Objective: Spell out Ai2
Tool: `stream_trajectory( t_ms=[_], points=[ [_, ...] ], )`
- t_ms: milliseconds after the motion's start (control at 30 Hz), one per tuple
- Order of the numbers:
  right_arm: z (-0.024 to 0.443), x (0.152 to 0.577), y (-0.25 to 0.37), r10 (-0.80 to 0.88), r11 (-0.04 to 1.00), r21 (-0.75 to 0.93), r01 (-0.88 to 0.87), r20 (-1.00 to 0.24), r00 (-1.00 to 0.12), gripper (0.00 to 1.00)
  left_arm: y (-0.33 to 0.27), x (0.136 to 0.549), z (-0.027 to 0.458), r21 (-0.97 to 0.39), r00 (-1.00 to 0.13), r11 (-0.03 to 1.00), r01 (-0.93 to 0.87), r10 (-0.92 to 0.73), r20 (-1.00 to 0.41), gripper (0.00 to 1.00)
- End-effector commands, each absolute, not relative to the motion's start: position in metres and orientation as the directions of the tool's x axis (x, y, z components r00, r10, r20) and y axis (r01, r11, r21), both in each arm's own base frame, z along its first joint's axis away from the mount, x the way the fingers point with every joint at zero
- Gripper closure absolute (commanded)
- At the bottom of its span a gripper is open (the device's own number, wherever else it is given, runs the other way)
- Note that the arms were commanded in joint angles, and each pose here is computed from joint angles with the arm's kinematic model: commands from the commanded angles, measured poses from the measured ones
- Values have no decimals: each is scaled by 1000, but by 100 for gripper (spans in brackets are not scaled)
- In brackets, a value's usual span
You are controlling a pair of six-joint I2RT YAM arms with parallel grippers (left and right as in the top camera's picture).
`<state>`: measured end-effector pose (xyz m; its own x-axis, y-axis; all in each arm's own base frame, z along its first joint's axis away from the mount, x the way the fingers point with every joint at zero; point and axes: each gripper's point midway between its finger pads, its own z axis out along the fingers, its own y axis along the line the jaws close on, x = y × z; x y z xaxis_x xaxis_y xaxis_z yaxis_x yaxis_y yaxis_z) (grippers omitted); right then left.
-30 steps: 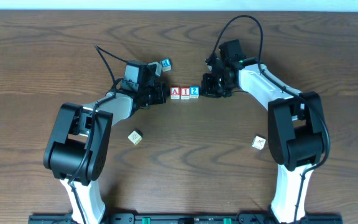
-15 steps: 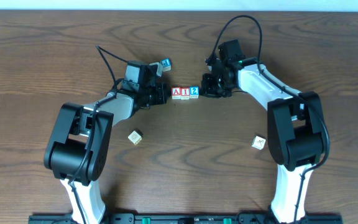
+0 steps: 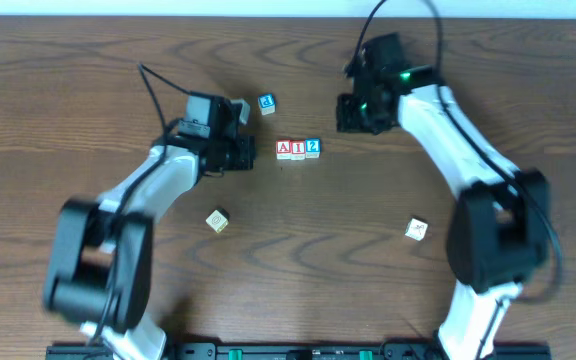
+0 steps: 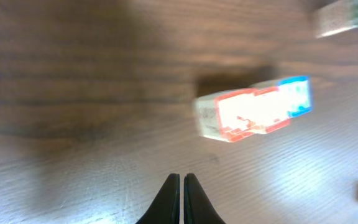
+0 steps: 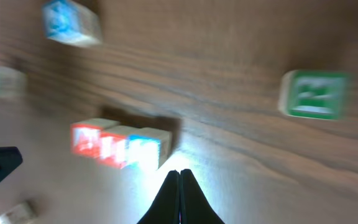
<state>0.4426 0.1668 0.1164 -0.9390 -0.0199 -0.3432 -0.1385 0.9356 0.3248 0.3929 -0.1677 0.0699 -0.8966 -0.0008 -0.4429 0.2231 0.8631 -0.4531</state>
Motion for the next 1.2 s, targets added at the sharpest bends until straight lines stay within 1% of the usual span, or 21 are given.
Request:
stream_trajectory(
  t_ms=[0,100,233,300,367,433,500,533,567,600,700,767,833,933,967,1000,1033,1067,1167],
  points=[
    [208,436,157,-25,933,293,-207,-522,-853,98,-163,397,147,-337,-775,872,355,73,-627,95],
    [259,394,145,-31,941,262,-214,-564,-825,98,-154,365,190,-245,-729,890,384,129,-672,94],
    [284,335,138,-78,952,205,-226,-552,-830,98,-145,318,219,-109,-694,914,390,215,-687,94],
    [284,301,141,-115,947,195,-254,-533,-838,98,-144,291,226,-65,-690,910,409,262,-675,94],
    [275,268,145,-116,941,220,-257,-506,-855,98,-147,263,223,-58,-705,896,441,306,-640,94],
    [262,236,146,-109,937,244,-251,-477,-872,98,-147,236,213,-66,-734,888,455,332,-592,94],
    [247,202,139,-80,936,275,-222,-446,-891,98,-138,210,208,-41,-753,902,431,334,-567,94],
    [242,187,134,-69,934,287,-212,-438,-896,98,-134,199,212,-30,-750,906,421,330,-573,94],
    [238,167,126,-59,929,302,-212,-446,-893,98,-130,182,222,-30,-728,903,429,326,-603,94],
    [239,156,121,-52,925,312,-216,-460,-886,98,-128,173,228,-35,-710,896,442,326,-624,94],
    [244,134,98,9,925,327,-196,-532,-847,98,-113,159,244,-19,-650,905,426,291,-702,94],
    [248,127,92,24,919,336,-205,-566,-824,98,-108,157,244,-14,-641,907,420,286,-712,94],
    [247,124,86,26,925,324,-196,-572,-820,99,-109,157,238,-9,-650,906,422,296,-700,94],
    [241,120,82,12,936,302,-184,-547,-837,97,-115,160,235,-7,-656,905,425,302,-692,93],
    [239,119,81,7,938,296,-181,-539,-843,75,-117,162,235,-8,-655,905,425,301,-693,78],
    [238,119,81,6,939,293,-179,-535,-845,51,-119,164,236,-10,-652,906,424,298,-697,52],
    [237,119,81,5,940,291,-177,-531,-847,25,-121,166,237,-12,-650,906,423,294,-701,4],
    [237,119,80,5,940,291,-177,-531,-847,1,-123,168,238,-20,-650,908,419,285,-704,5],
    [236,117,80,2,941,290,-176,-522,-853,1,-123,168,236,-39,-668,917,397,259,-698,5]
  ],
)
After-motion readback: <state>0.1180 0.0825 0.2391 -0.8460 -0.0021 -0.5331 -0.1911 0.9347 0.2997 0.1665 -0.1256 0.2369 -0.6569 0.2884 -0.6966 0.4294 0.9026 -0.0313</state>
